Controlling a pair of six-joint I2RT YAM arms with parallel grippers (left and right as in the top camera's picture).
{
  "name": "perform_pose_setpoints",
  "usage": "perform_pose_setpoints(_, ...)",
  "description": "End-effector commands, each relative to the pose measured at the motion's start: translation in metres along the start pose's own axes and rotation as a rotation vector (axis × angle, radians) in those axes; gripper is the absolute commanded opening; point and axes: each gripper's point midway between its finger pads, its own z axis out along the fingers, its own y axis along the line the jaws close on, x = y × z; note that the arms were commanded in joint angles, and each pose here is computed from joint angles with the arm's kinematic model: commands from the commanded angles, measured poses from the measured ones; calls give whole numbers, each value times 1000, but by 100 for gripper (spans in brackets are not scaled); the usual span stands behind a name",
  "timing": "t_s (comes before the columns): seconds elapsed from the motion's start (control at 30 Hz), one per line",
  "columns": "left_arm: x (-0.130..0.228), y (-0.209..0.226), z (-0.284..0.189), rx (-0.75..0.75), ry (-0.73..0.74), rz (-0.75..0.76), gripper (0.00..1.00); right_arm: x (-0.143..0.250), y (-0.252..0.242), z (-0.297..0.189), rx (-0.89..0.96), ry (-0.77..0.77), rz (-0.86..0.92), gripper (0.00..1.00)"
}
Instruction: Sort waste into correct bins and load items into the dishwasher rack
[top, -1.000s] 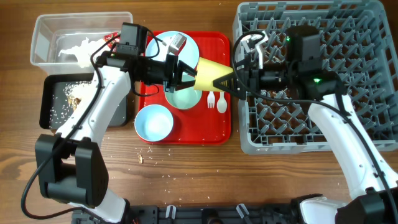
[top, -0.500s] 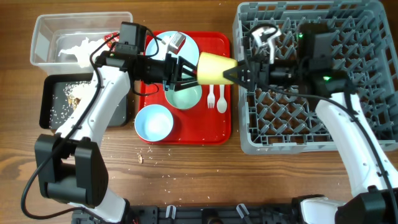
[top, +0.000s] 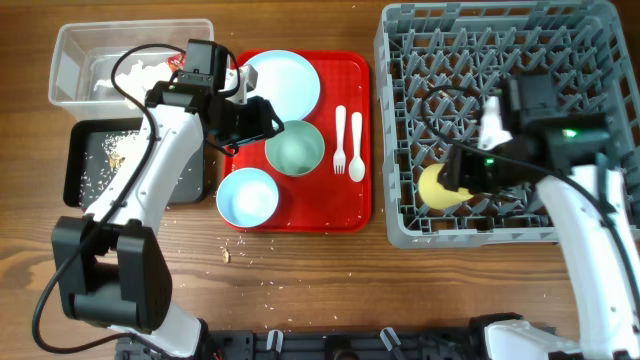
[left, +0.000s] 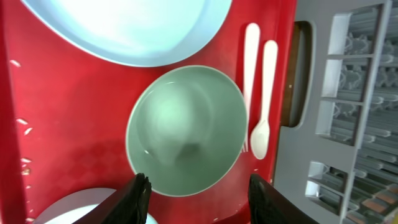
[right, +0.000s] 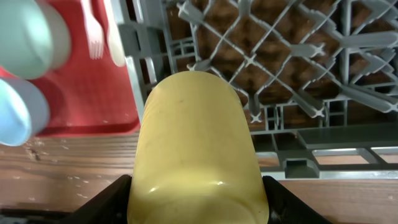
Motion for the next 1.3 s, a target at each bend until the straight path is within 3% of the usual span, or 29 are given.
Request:
perform_pose_setpoints(0.0, -4, 2, -6, -36, -24, 14, 52, 4, 1, 18, 136, 65, 4, 52)
perform_pose_setpoints(0.13, -4, 3, -5, -37, -22, 13, 53, 6, -4, 44, 227, 162, 1, 53)
perform_pose_setpoints(0.2, -4, 3, -5, -37, -22, 13, 53, 3, -4, 55, 237, 188, 1, 66)
perform_pose_setpoints(0.23, -4, 3, -5, -37, -22, 13, 54, 3, -3, 59, 229, 200, -3, 82)
perform_pose_setpoints(0.27, -4, 3, -5, -36, -22, 13, 55, 2, -1, 61, 221, 201, -2, 85)
perform_pose_setpoints(0.4, -4, 3, -5, -36, -23, 13, 56, -8, 11, 62, 163, 165, -3, 85)
perform_pose_setpoints(0.5, -5, 2, -5, -34, -26, 14, 57, -44, 54, 34, -21, 38, -76, 80)
perform_pose_setpoints(0.6, -7, 5, -8, -37, -34, 4, 62, -96, 115, 6, -209, -204, -167, 77)
perform_pose_setpoints(0.7, -14, 19, -28, -52, -50, -45, 62, -104, 153, 27, -263, -219, -201, 75)
perform_pose_setpoints(0.83, -25, 48, -66, -72, -126, -133, 64, -89, 199, 116, -224, -100, -247, 64)
perform_pose_setpoints(1.07, -20, 78, -77, -164, -125, -163, 67, -67, 198, 215, -137, 54, -241, 40)
perform_pose_setpoints(1.1, -20, 79, -77, -165, -125, -164, 70, -65, 196, 222, -129, 66, -239, 37)
perform_pose_setpoints(1.17, -21, 80, -76, -171, -124, -165, 97, -66, 196, 224, -124, 62, -239, 26)
perform_pose_setpoints(1.23, -21, 80, -76, -171, -125, -165, 100, -66, 196, 224, -123, 61, -236, 4)
perform_pose_setpoints(1.27, -21, 80, -76, -171, -125, -165, 100, -67, 194, 223, -122, 62, -227, 4)
